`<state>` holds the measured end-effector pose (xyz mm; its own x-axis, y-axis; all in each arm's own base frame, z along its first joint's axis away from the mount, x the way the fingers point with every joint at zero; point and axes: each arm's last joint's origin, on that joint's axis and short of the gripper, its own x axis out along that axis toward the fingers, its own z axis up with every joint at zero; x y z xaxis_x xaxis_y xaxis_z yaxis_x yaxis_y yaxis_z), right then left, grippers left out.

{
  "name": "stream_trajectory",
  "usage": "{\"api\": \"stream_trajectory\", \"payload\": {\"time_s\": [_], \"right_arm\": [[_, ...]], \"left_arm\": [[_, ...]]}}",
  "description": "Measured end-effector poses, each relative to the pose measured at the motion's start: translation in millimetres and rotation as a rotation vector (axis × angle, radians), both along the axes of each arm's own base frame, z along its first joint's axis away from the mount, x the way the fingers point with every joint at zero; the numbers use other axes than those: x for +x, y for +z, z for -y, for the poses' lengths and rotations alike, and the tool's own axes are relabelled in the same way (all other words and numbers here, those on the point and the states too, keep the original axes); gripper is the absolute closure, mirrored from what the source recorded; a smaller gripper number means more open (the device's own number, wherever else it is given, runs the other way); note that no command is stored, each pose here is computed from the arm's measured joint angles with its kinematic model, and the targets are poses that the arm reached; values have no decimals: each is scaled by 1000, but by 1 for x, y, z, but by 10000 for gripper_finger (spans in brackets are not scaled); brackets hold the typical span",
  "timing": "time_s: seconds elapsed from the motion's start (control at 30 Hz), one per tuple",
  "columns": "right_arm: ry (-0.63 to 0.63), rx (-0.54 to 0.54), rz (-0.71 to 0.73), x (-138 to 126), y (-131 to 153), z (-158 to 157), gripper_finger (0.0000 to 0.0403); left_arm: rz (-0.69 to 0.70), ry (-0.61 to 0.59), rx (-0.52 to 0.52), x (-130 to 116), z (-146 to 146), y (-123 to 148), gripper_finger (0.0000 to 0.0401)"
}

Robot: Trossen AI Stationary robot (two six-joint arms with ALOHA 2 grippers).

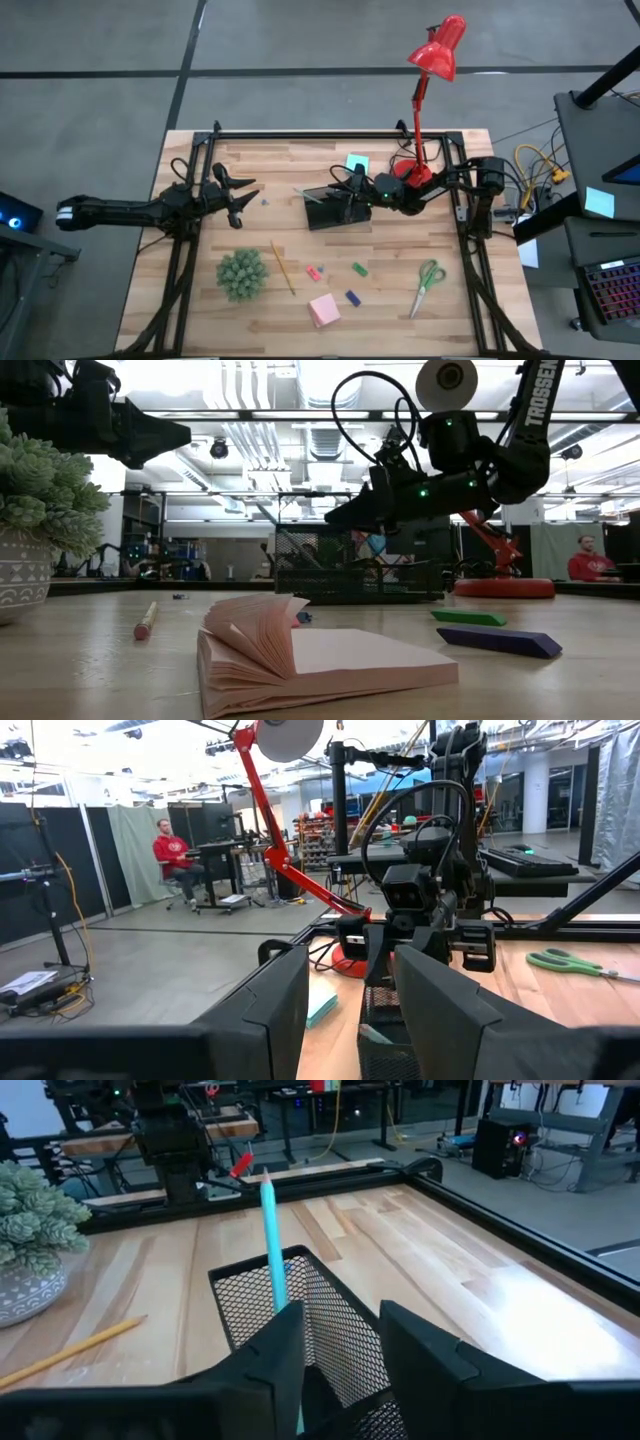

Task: Pick and place office supplies into organizer
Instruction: Put the yellow pencil into the black desk organizer

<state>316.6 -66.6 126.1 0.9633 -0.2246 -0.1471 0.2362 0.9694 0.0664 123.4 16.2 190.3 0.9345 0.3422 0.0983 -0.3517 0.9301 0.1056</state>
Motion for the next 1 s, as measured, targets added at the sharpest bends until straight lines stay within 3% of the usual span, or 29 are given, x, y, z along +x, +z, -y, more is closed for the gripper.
{"api": "stream_trajectory", "payload": {"time_s": [0.67, 1.0], "right_arm": [[-1, -41, 72, 0, 9, 0, 278], [22, -49, 147, -21, 31, -2, 318]], "left_arm": [[0, 0, 0, 0, 0, 0, 264], [0, -1, 0, 0, 0, 0, 264]]}}
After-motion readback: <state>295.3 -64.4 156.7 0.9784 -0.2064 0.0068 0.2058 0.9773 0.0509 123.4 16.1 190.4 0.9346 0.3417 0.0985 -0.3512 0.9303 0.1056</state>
